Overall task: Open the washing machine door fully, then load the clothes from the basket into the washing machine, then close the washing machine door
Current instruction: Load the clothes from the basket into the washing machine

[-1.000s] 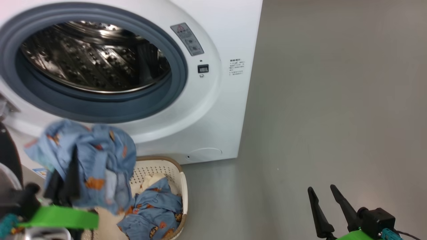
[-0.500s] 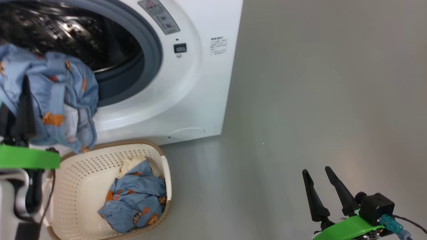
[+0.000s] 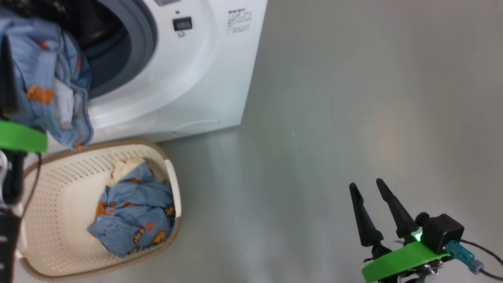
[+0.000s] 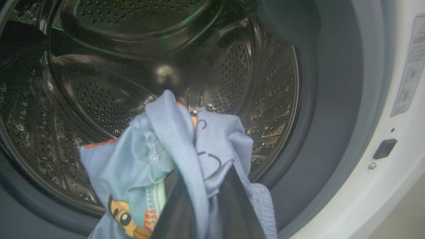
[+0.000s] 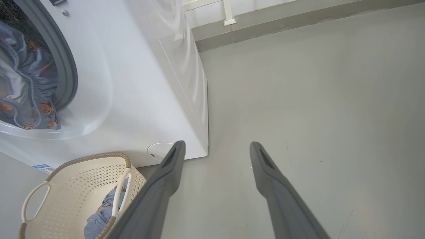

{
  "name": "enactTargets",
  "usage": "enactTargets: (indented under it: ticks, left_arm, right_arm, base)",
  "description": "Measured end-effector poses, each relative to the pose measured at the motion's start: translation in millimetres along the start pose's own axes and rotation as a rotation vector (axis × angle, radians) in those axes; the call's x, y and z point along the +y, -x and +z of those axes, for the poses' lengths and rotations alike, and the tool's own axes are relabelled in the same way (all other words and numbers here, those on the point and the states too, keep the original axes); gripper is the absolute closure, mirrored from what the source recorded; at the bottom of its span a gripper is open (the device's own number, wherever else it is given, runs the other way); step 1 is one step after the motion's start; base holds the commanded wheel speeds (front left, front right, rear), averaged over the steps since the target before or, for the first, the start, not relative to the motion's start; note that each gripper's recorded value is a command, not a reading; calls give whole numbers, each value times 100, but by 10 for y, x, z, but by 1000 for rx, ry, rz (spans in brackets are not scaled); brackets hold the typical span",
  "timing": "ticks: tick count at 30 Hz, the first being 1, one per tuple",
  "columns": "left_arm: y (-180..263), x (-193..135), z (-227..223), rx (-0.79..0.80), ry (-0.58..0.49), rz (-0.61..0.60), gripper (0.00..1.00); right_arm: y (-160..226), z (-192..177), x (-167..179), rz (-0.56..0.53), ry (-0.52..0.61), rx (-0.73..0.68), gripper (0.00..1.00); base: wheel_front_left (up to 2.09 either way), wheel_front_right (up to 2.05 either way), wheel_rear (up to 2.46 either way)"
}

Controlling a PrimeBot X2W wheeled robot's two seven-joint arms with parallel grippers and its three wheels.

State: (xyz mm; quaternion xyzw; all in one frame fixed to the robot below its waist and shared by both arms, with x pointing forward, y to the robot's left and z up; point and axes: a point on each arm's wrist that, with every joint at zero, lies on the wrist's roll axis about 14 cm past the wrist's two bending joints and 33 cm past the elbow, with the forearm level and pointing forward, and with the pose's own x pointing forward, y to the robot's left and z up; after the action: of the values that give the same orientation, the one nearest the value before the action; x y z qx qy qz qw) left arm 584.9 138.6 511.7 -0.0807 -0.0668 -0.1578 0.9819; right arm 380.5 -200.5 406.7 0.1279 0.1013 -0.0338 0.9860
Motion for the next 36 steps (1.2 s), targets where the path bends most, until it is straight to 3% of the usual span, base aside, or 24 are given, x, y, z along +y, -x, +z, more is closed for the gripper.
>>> enactTargets:
  ticks: [16,24,36]
  left_arm:
    - [-673,348,-770,190,18,-10,100]
    - [-945,335,-995,240,28,-35,100]
    - [-1305,283,-886,108,-6,-71,100]
  right_arm:
    - [-348,-448,67,29,-7,112,0]
    - [-390,-667,48,22,-23,169,0]
    - [-355,-779,4,2,-43,202,0]
  base:
    - [0,0,0]
    - [0,0,0]
    - [0,0,0]
